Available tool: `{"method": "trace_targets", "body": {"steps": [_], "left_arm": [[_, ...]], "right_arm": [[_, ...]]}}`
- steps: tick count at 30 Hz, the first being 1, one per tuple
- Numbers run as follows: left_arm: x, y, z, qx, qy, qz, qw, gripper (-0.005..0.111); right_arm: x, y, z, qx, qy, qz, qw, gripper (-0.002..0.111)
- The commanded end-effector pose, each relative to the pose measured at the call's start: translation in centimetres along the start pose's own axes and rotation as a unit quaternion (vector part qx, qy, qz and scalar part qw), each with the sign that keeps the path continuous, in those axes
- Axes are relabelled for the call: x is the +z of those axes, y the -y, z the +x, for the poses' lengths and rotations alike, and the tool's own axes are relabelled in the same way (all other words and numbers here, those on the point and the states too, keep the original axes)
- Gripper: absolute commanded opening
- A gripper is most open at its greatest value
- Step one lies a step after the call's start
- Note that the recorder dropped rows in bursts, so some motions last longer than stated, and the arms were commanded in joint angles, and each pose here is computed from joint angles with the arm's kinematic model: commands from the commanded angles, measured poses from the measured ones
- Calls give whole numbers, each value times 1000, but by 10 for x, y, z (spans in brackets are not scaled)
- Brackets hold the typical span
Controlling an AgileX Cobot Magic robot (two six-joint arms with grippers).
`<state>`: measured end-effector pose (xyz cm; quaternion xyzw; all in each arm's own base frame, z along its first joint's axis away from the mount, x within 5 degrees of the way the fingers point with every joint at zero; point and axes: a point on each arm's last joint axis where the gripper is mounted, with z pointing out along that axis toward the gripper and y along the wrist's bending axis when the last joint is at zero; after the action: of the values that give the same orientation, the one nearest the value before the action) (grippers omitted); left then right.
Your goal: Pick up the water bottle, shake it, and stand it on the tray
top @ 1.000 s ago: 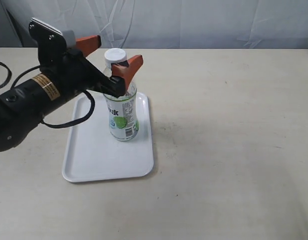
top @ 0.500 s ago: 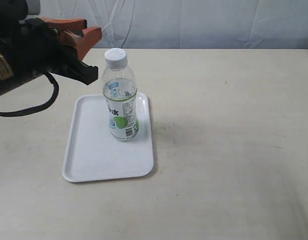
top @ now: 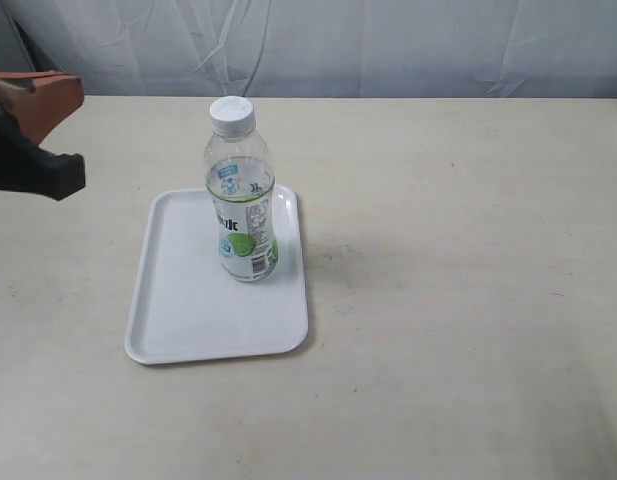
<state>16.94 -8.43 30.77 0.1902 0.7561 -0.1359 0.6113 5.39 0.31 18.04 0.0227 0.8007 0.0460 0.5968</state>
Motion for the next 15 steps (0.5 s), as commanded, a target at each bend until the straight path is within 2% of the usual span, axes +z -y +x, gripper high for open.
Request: {"method": "trace_targets", "body": {"steps": [1,4,7,8,9,15], "left_arm": [[-32,0,18,-21,10,-4,1000,0],[-59,-1,35,-23,-5,-15,1000,0],[-77,-3,40,-42,-15,-26,999,0],[-85,-5,39,-24,-4,-34,999,0],[-89,-6,38,-5,2,-41,999,0],[-95,-9,46,-11,-32,-58,998,0]], "right_arm": [[0,0,0,-2,2,2,1000,4],[0,0,0,-2,2,2,1000,4],[0,0,0,-2,2,2,1000,4],[0,0,0,-2,2,2,1000,4],[0,0,0,-2,2,2,1000,4],[0,0,0,-2,2,2,1000,4]]}}
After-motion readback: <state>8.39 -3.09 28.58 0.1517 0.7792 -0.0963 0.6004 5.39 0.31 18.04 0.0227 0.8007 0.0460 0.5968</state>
